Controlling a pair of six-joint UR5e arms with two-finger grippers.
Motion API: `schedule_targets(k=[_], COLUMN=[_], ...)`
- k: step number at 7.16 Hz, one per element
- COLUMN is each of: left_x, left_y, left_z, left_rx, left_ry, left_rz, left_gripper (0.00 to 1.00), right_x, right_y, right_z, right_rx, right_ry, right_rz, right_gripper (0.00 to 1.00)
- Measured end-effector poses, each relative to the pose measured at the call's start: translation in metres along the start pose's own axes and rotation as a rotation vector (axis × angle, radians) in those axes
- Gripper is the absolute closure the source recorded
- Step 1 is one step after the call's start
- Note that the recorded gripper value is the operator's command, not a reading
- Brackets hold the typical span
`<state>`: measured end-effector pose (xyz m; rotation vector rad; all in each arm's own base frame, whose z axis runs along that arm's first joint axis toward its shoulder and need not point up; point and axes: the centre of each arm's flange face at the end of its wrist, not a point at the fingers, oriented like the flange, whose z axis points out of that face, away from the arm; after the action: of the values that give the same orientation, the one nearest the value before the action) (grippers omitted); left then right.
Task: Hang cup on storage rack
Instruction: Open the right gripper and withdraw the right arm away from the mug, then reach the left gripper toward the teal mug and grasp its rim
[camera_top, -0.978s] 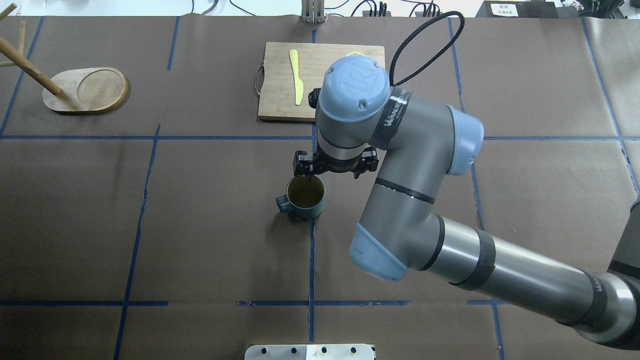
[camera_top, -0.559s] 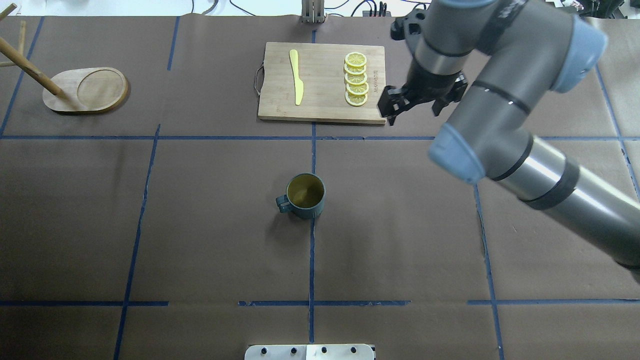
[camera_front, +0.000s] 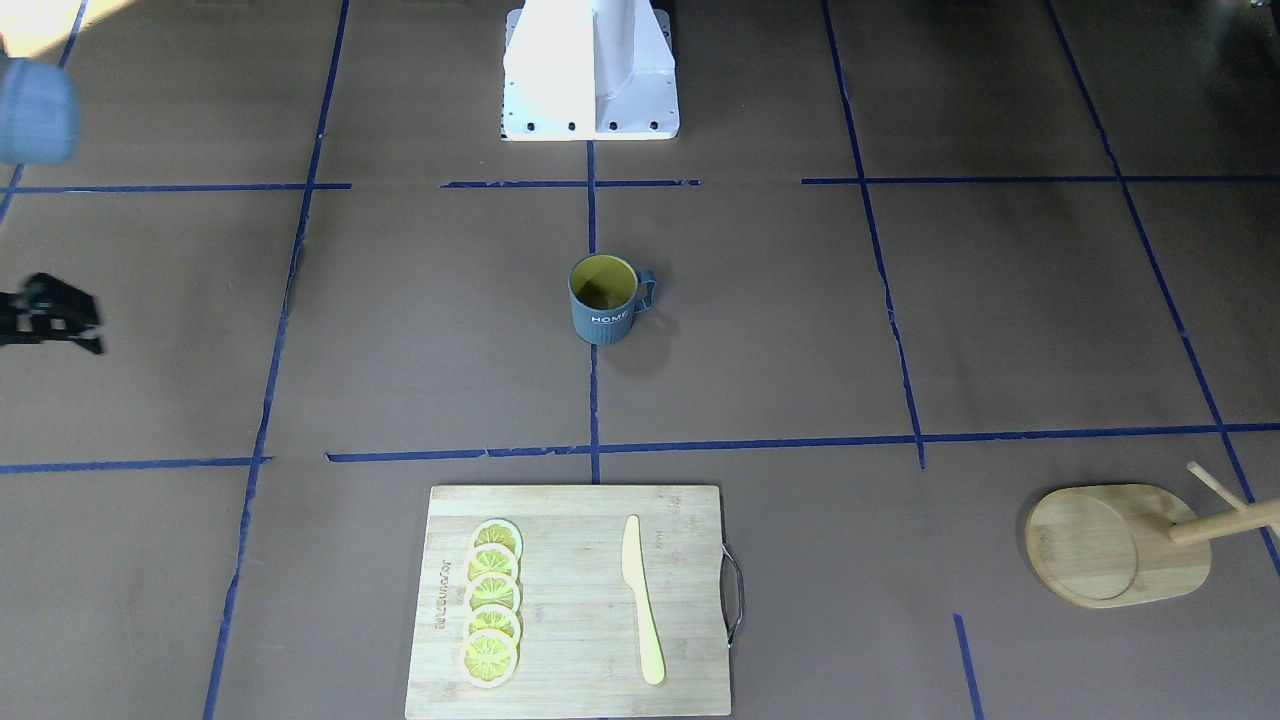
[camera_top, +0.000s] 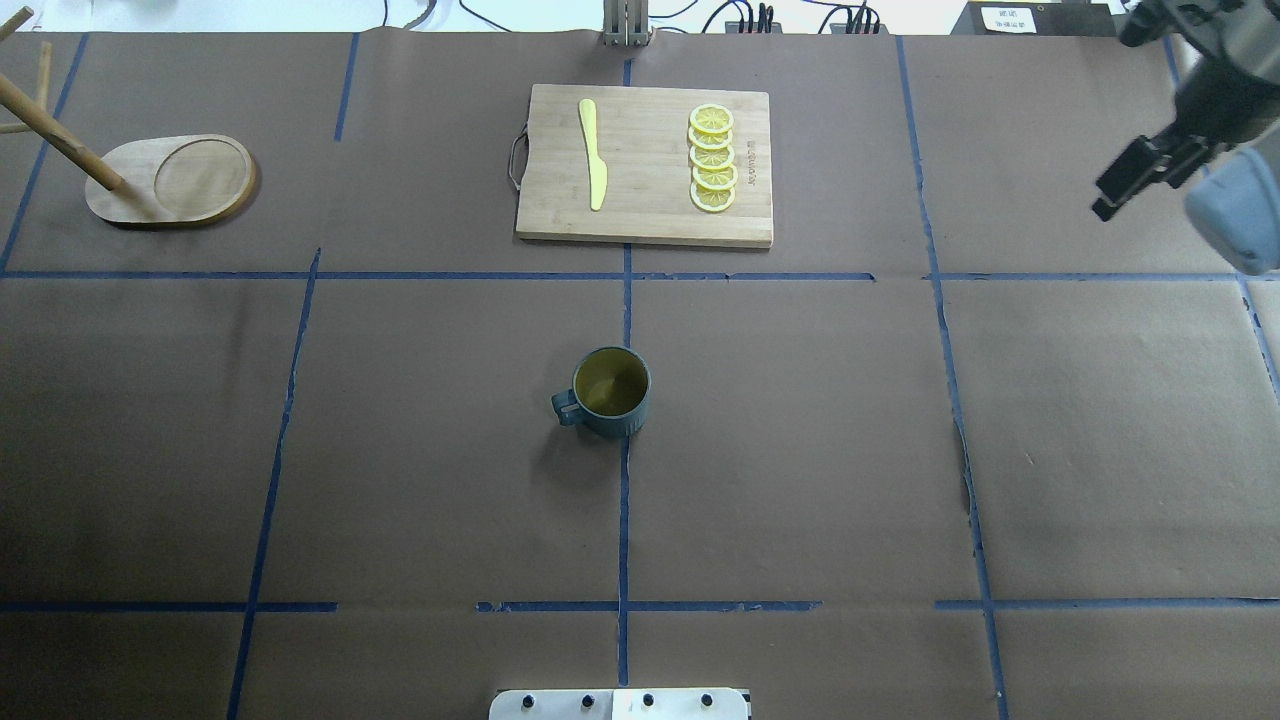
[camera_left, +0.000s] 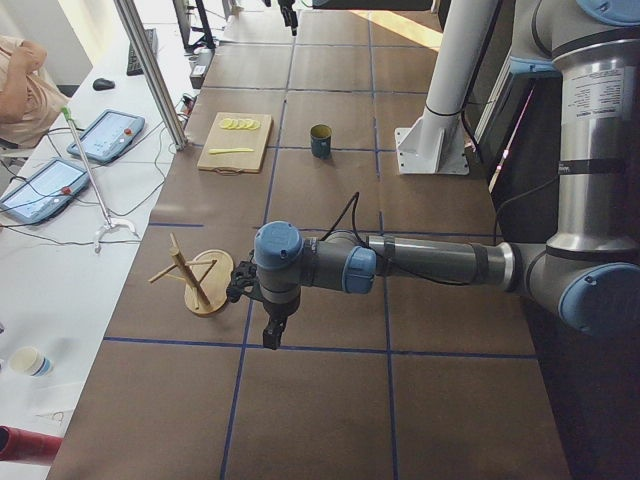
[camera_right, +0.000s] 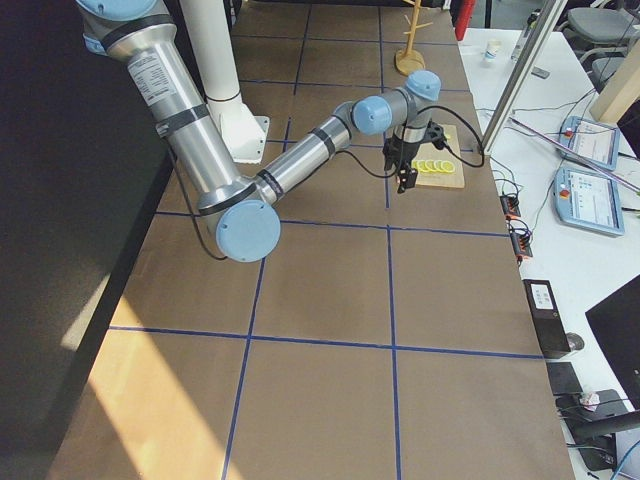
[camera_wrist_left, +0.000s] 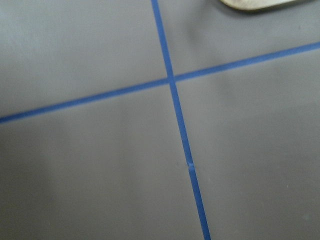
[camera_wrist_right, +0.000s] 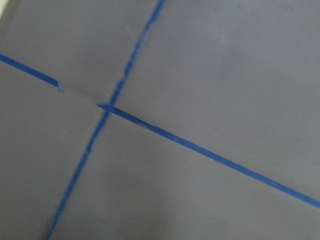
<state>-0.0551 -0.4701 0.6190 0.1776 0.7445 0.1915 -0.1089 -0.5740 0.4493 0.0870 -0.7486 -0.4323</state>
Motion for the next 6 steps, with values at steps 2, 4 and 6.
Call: schedule_targets(k=[2, 4, 6], left_x=[0.007, 0.052, 0.149], left_y=[-0.007, -0.028, -0.067], left_z=[-0.006, -0.017, -0.008], left_rx=[0.027, 0.107, 0.191], left_ry=[0.008, 0.112, 0.253], left_rz=[-0.007, 0.11, 0.338], left_gripper=[0.0, 0.0, 0.0], right_x=[0.102, 0.127, 0.128], right_y=[0.109, 0.178, 0.192], right_z=[0.014, 0.027, 0.028], right_rx=[-0.016, -0.013, -0.012], right_ry=[0.01, 0.022, 0.041], right_rz=[0.102, 0.185, 0.228], right_gripper=[0.0, 0.0, 0.0])
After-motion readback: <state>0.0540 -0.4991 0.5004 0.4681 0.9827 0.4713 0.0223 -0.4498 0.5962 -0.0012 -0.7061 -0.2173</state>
